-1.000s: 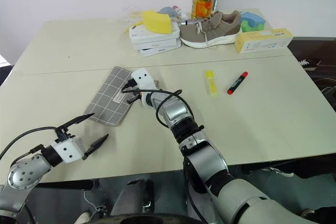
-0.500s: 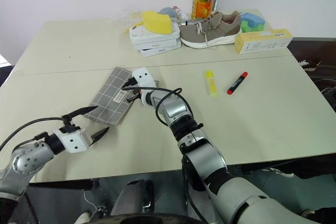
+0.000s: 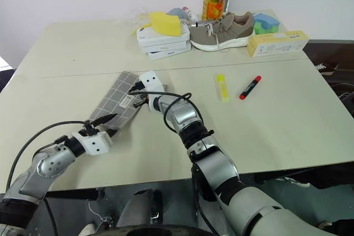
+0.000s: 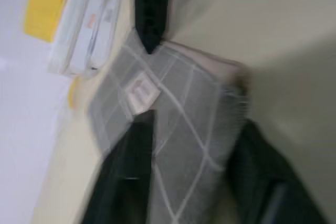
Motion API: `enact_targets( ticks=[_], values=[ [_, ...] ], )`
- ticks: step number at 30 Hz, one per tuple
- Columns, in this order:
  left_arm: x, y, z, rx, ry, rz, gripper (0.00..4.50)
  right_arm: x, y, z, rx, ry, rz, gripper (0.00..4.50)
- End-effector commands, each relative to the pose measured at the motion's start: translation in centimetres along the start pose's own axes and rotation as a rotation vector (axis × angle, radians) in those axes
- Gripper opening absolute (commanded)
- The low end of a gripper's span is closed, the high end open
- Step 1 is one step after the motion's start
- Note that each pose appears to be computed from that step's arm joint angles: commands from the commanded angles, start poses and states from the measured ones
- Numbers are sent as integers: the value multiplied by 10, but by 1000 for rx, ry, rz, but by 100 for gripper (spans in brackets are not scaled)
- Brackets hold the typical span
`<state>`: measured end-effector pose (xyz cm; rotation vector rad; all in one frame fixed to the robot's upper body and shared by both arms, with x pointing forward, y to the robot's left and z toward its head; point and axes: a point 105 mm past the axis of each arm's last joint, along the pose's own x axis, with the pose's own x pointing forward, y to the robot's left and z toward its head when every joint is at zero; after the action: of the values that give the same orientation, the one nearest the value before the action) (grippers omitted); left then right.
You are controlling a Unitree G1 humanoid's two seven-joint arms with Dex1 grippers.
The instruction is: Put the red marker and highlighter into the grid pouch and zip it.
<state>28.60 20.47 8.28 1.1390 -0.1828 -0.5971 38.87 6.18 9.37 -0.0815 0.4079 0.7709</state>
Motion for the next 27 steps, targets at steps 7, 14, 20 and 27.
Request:
enact_targets(
  ticks=[7,14,20,27],
  values=[
    [-7,-1,5,-116,-30,2,1,-29,-8,42,-82,-230,-67,0],
    [-2,-7,49,-223,-223,-82,0,-109,-46,33,-108,-286,-113,236],
    [7,-4,63,-263,-292,-98,0,-148,-63,-5,-208,-145,-177,447],
    [13,7,71,-292,-351,-74,0,-145,-68,-18,-301,-78,-197,447]
  ],
)
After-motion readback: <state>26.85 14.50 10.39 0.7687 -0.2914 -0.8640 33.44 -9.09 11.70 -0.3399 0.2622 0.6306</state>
